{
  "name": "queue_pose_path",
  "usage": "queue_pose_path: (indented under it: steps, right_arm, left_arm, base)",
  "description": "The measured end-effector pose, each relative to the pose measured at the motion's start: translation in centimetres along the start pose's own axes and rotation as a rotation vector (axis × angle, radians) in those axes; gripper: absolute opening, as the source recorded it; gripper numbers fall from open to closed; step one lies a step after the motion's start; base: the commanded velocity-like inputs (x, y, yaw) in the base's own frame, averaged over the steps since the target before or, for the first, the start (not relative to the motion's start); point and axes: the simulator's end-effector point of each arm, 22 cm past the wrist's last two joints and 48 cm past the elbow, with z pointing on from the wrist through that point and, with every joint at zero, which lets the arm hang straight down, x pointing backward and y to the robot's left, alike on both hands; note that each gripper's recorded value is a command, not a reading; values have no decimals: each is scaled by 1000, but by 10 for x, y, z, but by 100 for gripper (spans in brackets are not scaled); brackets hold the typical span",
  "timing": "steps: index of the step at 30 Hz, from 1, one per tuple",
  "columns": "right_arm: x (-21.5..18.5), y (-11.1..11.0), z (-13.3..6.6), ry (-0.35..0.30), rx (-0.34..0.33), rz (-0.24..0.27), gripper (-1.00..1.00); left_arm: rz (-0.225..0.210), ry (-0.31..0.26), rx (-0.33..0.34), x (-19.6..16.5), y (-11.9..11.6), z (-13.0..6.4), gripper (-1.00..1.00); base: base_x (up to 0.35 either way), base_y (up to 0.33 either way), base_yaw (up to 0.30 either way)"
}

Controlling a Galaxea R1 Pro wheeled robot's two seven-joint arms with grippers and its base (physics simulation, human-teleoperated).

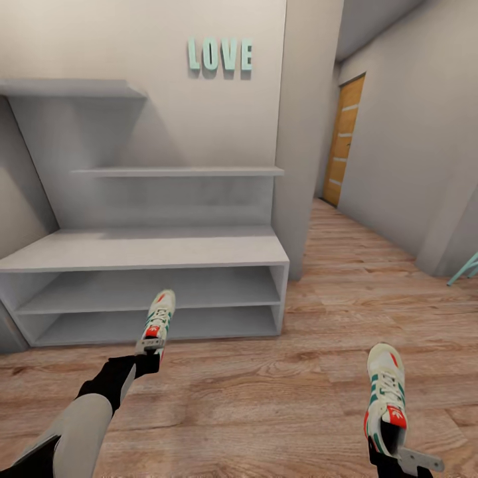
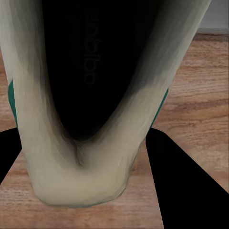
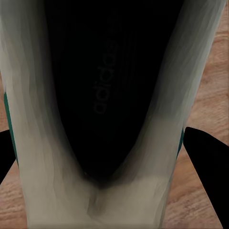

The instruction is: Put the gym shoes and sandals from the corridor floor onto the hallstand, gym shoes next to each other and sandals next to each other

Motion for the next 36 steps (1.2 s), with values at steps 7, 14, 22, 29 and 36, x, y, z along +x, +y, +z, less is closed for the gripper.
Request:
queue_pose_path:
  steps: [7, 14, 22, 29, 36]
  right_arm:
    - [21, 0, 4, 10, 1, -3, -100]
    - [40, -1, 6, 35, 4, -11, -100]
    - [60, -2, 6, 78, 6, -26, -100]
    - [65, -2, 6, 88, 4, -34, -100]
    - [67, 2, 5, 91, 2, -28, -100]
  left_arm:
    - [-1, 12, -1, 20, 1, 13, -100]
    - [1, 37, -4, 38, 3, 27, -100]
    - [2, 81, -8, 61, 5, 42, -100]
    - [-1, 95, -7, 68, 4, 47, -100]
    - [12, 78, -3, 67, 1, 48, -100]
  base:
    - [0, 0, 0]
    - [0, 0, 0]
    - [0, 0, 0]
    - [0, 0, 0]
    - [0, 0, 0]
